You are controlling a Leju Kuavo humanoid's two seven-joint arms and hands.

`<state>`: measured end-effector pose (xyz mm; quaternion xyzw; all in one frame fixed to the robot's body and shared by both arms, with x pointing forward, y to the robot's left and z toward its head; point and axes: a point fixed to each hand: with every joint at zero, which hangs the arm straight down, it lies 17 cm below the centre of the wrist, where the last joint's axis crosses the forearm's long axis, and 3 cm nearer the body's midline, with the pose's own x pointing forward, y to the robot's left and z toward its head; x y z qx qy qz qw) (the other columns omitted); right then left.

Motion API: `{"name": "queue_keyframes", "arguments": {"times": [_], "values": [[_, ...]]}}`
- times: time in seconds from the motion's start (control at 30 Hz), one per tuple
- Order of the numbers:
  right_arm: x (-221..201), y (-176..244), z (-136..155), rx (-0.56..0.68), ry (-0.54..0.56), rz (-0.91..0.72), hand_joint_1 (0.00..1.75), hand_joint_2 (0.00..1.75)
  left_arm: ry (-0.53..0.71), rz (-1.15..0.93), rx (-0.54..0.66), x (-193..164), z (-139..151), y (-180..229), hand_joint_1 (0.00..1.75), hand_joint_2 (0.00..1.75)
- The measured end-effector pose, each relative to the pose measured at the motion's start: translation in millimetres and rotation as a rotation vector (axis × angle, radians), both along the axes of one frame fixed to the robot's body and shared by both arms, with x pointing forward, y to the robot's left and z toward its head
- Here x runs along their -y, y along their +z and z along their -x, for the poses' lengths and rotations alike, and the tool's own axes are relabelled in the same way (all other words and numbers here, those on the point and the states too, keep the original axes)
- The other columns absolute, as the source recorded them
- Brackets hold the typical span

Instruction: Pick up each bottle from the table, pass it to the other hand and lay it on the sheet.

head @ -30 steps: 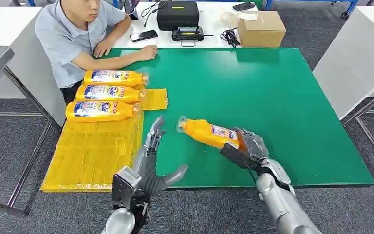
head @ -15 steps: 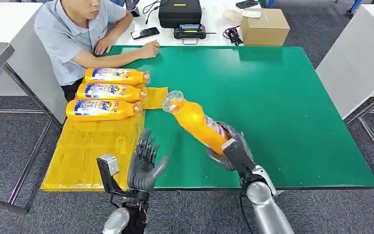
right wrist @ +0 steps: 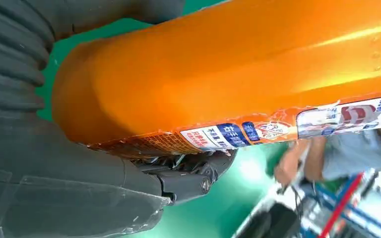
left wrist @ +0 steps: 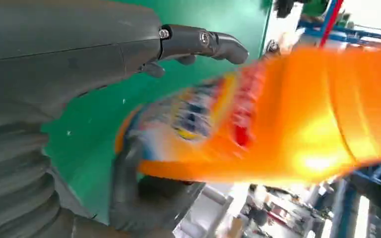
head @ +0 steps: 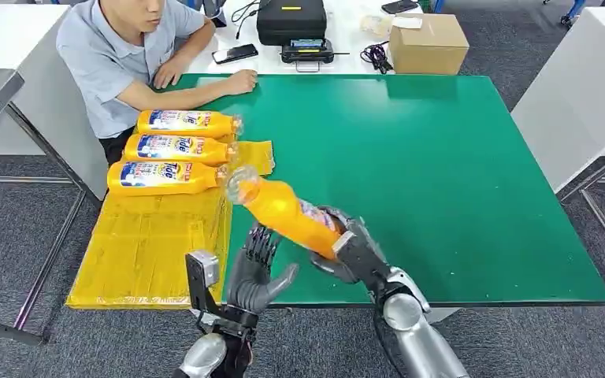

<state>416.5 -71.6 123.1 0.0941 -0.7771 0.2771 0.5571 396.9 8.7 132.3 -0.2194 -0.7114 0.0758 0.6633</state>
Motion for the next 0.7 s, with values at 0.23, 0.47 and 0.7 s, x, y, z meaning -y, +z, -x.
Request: {"name": "queue_keyframes", "arguments": {"times": [0.23,0.47,0.7], "values": [[-12,-12,6,-0.015,0.046,0.036,1.75,1.75,0.002,-0.027,0.018,2,-3,2,0.0,1.75],[-31,-18,14,-0.012,0.105,0.074,1.75,1.75,0.028,-0.03,0.038,-3,-10,5,0.0,1.75],[-37,-22,17,-0.015,0.126,0.089,1.75,1.75,0.031,-0.033,0.04,-4,-11,5,0.0,1.75]]}}
